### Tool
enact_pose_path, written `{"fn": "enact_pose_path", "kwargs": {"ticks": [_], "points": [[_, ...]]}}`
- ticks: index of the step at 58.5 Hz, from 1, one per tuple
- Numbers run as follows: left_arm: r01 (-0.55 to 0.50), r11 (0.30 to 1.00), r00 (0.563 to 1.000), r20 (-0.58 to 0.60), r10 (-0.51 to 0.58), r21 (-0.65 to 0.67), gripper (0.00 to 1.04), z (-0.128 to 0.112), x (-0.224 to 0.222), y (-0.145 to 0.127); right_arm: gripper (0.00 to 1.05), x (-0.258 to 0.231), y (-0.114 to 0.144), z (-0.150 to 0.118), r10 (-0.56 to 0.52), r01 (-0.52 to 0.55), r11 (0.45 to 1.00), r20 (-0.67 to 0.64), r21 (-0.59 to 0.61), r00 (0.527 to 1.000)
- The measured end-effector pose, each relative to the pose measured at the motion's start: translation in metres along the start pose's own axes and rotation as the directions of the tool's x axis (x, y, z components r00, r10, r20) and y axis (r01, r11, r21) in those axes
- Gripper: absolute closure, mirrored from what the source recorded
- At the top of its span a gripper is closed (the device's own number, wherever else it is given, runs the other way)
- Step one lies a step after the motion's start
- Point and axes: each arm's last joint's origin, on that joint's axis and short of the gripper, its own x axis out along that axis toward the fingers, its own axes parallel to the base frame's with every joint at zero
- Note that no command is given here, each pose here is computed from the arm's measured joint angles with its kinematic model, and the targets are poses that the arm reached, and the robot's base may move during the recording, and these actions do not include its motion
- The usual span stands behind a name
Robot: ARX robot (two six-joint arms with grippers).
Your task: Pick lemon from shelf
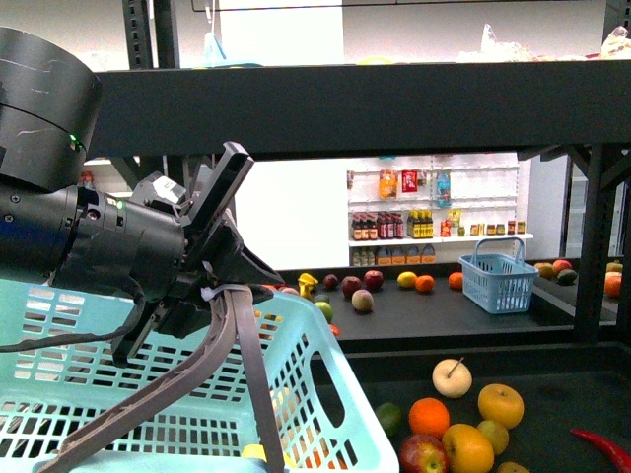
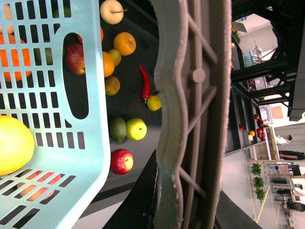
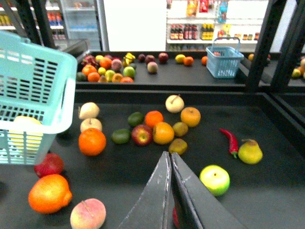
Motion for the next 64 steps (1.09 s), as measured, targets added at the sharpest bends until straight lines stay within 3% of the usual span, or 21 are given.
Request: {"fn": "enact_pose_path", "kwargs": {"ticks": [17, 50, 64], "points": [[0.001, 1.000, 1.000, -0.001, -0.001, 0.000, 0.92, 0.0000, 0.0000, 0.0000, 0.97, -0.0003, 0.0000, 0.0004, 0.001, -0.001, 1.000, 0.006, 0.000, 1.000], [0.001, 1.000, 1.000, -0.001, -0.001, 0.000, 0.92, 0.0000, 0.0000, 0.0000, 0.02, -0.0003, 0.0000, 0.0004, 0.001, -0.001, 1.000, 0.006, 0.001, 1.000], [-0.019, 1.000, 0.998, 0.052, 0.020, -0.018, 0.92, 0.0027, -0.0001, -0.0005, 0.02, -0.0003, 0.0000, 0.0005, 0.001, -0.001, 1.000, 0.007, 0.002, 1.000]]}}
